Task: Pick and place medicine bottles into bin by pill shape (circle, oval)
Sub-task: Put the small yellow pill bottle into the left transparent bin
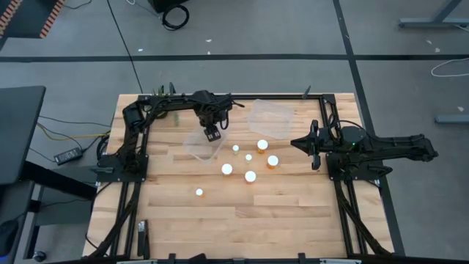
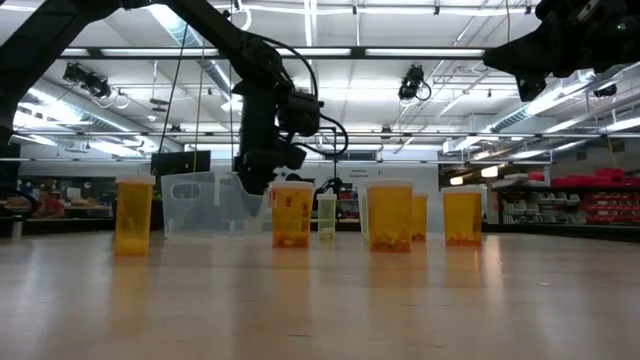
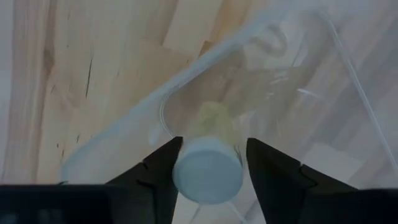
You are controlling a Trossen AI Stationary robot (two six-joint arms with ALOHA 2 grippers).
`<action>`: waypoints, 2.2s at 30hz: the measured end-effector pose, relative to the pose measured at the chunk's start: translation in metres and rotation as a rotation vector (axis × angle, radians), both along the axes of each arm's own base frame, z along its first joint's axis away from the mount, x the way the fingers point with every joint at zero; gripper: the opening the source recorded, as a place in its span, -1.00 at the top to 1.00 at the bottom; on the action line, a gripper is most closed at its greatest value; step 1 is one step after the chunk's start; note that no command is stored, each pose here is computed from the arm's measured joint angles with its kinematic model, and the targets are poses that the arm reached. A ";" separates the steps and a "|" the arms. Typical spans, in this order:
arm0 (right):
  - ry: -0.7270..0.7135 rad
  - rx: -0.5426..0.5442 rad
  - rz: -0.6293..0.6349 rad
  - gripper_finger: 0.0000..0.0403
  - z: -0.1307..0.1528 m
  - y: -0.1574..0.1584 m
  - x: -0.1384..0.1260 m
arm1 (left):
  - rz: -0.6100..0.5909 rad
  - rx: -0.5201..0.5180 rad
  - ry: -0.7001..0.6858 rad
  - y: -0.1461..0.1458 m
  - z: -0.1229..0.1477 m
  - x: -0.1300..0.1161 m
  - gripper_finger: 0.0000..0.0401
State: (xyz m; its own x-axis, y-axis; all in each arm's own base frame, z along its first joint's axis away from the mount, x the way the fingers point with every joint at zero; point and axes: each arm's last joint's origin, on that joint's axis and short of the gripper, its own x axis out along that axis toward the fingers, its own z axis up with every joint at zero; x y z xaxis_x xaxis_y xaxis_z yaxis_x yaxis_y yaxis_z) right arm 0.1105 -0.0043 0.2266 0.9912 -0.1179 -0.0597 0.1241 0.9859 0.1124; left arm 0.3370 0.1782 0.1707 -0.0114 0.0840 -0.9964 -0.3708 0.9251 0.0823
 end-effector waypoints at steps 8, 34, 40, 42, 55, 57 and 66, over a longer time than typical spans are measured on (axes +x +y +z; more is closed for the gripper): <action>0.000 0.000 0.001 0.82 0.000 0.000 0.000 | 0.002 0.002 0.023 -0.001 0.000 -0.002 -0.02; 0.000 0.000 0.000 0.82 0.000 0.000 0.000 | -0.019 0.007 -0.002 -0.006 0.020 0.007 -0.10; 0.000 0.000 0.000 0.82 0.000 0.000 0.000 | -0.037 0.013 -0.014 -0.010 0.037 0.014 -0.09; 0.000 0.000 0.001 0.82 0.000 0.000 0.000 | -0.045 0.022 -0.031 -0.012 0.043 0.018 -0.09; 0.000 0.000 0.000 0.82 0.000 0.000 0.000 | -0.069 0.046 -0.040 -0.022 0.073 0.026 -0.08; 0.000 0.000 0.000 0.82 0.000 0.000 0.000 | -0.075 0.046 -0.040 -0.024 0.077 0.027 -0.08; 0.000 0.000 0.000 0.82 0.000 0.000 0.000 | -0.132 0.054 -0.067 -0.047 0.087 0.038 -0.08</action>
State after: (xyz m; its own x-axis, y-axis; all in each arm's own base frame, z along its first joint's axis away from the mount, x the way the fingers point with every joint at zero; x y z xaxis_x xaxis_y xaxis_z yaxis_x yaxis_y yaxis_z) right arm 0.1105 -0.0043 0.2266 0.9913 -0.1176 -0.0597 0.1238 0.9859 0.1123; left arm 0.3752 0.1310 0.2573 0.0692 0.1340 -0.9886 -0.2526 0.9610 0.1126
